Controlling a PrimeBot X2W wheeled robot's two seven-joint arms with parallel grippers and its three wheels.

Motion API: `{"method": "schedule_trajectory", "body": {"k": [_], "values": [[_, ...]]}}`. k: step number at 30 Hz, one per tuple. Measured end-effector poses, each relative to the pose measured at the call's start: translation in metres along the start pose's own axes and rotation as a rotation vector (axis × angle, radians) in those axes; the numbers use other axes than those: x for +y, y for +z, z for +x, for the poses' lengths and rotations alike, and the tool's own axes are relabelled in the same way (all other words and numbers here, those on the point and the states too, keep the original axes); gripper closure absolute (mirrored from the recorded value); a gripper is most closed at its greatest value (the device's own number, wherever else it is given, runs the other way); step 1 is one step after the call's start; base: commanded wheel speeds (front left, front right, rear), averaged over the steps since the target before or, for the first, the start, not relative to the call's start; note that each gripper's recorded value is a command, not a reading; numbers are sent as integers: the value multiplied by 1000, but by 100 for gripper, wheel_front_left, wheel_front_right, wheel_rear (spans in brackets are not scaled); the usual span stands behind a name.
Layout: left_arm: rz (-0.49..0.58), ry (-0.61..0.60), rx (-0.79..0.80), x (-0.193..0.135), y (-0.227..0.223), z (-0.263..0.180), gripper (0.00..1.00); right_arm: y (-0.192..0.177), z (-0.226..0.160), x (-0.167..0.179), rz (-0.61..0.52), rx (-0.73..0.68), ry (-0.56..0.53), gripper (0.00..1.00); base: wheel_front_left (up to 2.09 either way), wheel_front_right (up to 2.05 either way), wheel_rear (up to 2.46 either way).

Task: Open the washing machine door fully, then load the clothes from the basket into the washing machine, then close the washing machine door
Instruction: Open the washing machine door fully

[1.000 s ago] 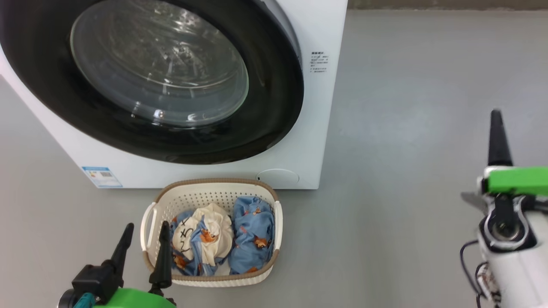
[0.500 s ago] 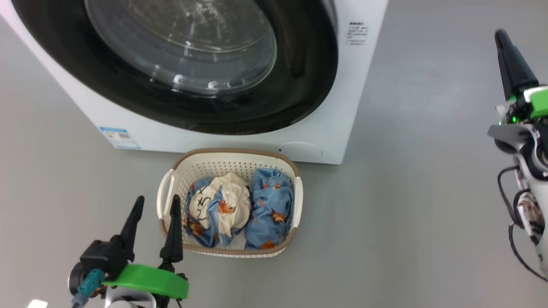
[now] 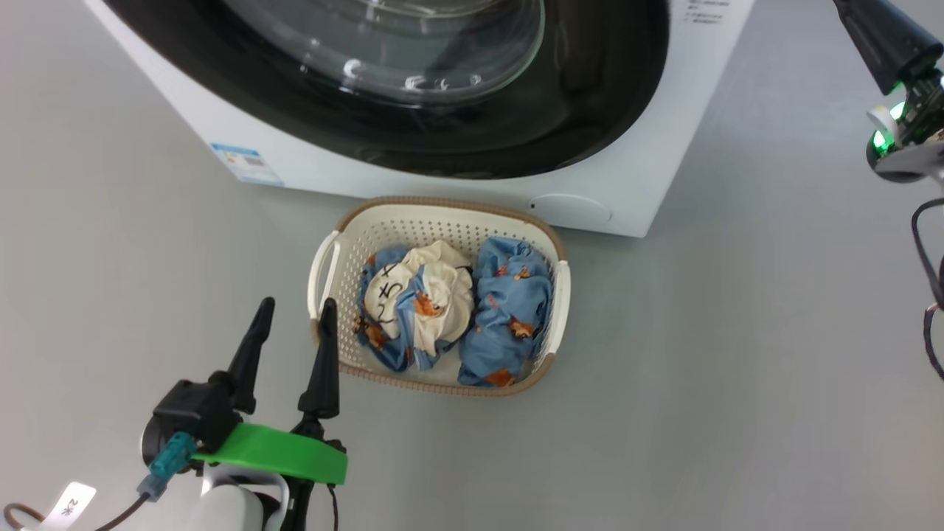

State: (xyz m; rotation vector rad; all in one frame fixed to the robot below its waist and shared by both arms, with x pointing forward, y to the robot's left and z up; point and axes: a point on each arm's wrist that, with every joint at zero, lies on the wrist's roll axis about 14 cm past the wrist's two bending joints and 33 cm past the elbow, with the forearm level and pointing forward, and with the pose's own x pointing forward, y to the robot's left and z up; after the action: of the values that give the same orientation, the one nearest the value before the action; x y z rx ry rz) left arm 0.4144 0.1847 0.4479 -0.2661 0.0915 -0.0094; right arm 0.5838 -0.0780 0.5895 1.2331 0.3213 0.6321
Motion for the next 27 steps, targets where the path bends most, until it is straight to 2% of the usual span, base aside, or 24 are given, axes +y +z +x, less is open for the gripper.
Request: {"method": "schedule_trajectory", "body": {"k": [10,27], "values": [[-13,27,31,8,-11,6,0,-33,38,-17,71,225,25,100,0,0,0],[-34,77,62,25,-23,18,0,-51,85,-38,53,316,42,100,0,0,0]]}}
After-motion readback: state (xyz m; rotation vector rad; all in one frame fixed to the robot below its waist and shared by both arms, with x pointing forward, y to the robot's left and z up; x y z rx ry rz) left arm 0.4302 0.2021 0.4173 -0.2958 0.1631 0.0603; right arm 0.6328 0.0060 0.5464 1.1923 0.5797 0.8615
